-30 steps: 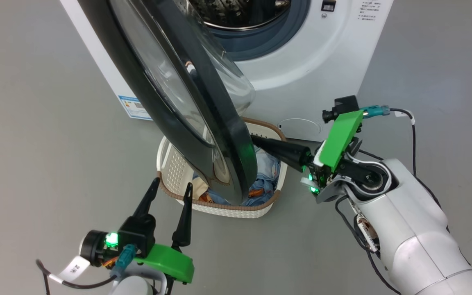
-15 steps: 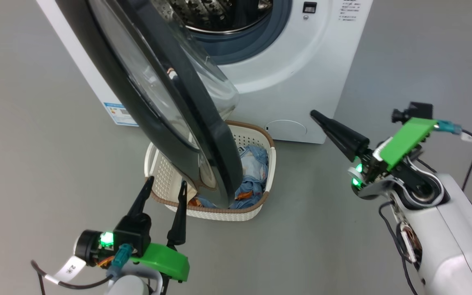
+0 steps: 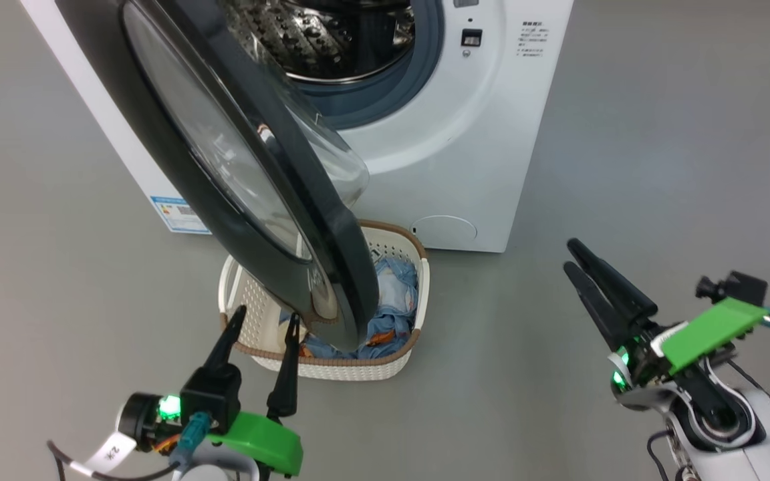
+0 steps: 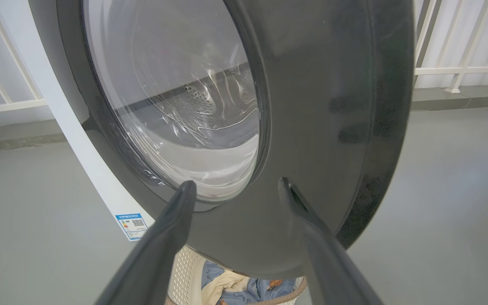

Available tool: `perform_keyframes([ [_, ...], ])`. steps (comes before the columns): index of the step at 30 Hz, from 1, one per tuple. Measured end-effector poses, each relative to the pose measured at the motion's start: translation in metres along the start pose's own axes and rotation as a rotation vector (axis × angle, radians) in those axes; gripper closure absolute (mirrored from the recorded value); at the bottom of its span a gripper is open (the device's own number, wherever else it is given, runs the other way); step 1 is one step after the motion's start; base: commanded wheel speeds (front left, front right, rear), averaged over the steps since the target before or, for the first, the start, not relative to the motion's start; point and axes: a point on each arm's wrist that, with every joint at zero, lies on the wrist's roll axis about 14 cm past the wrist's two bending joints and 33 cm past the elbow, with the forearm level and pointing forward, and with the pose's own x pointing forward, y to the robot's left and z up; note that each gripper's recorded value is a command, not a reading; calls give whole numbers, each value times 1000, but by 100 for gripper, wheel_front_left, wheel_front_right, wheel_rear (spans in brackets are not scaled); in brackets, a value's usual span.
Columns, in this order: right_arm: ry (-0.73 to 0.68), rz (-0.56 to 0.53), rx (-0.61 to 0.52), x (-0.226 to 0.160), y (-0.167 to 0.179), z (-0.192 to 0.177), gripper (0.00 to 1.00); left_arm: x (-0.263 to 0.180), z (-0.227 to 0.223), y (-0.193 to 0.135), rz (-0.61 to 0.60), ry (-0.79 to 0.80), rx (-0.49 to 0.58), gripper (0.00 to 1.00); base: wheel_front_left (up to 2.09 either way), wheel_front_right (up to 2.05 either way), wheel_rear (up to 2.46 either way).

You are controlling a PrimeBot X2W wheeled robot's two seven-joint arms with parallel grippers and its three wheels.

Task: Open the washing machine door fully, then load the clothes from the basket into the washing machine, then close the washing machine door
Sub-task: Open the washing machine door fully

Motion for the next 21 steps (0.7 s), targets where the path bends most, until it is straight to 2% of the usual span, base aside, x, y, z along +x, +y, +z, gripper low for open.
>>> perform_keyframes([
  [6,-130,-21,-74,-25,-3,13,0,-5,-2,-3,-9,6,2,0,0,0,0],
  [11,-258,-70,-214,-44,-10,25,0,-9,-3,-4,-13,9,-1,0,0,0,0],
  [21,-482,-218,-725,-88,-25,69,0,-12,-5,-2,-5,13,2,0,0,0,0],
])
